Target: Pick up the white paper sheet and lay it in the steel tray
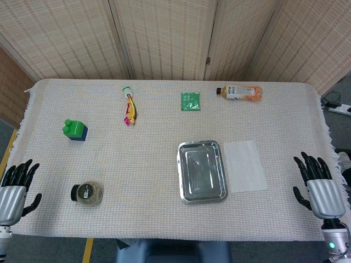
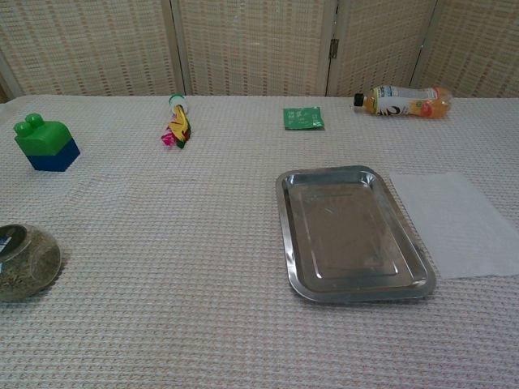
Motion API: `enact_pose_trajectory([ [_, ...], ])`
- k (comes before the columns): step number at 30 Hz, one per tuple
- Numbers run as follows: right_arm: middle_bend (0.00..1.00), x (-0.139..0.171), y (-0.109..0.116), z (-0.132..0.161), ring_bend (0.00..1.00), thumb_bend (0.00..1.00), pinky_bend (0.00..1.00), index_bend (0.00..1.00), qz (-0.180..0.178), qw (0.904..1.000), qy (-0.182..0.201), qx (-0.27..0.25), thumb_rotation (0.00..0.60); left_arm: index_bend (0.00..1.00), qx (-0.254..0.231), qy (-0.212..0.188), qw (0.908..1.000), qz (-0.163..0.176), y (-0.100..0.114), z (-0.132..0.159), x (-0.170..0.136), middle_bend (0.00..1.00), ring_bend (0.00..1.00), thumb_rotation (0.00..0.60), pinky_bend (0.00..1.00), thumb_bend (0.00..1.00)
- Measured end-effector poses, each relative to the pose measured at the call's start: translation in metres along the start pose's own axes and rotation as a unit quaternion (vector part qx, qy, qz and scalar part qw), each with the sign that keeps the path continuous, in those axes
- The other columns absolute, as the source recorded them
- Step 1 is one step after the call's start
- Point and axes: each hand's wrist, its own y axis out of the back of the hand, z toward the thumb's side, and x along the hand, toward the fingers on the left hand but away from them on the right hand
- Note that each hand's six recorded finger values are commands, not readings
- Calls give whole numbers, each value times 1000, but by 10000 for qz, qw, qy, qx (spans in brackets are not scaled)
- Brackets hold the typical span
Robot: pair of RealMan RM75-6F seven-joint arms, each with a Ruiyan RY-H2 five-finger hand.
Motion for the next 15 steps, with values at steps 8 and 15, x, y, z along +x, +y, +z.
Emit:
enact_pose_trajectory([
  [8,0,0,-4,-4,0,453,0,0,69,10000,-59,36,600,0,-32,-47,10000,-51,-4,4,5,0,0,600,0,443],
  [15,0,-2,-20,-5,0,453,0,7,295,9995,21,63,600,0,-72,-134,9998,-88,-7,8,5,0,0,600,0,443],
])
